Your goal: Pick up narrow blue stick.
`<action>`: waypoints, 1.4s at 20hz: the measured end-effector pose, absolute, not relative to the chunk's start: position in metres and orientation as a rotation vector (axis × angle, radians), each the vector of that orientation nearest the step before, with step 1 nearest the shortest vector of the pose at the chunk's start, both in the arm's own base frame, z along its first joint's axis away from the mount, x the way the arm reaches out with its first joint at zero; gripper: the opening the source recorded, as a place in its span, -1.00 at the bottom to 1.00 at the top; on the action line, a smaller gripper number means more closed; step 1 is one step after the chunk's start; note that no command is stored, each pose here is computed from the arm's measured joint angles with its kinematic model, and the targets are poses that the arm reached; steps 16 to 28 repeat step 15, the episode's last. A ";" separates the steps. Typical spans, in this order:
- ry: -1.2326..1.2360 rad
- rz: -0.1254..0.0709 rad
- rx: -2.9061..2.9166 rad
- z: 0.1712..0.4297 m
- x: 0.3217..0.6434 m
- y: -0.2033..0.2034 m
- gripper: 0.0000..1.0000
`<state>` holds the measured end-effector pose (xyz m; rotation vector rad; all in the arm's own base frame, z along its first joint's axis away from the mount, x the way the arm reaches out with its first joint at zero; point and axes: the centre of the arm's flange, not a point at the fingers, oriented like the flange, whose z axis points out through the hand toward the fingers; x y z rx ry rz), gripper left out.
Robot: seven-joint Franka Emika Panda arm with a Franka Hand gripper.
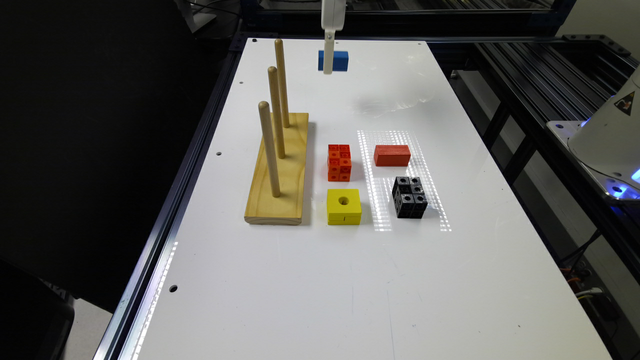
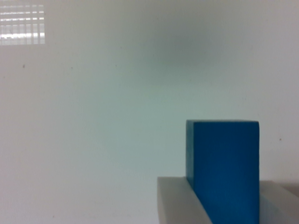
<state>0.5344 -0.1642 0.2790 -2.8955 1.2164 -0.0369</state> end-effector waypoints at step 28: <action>1.217 -0.054 -2.897 0.335 0.527 -0.162 -1.00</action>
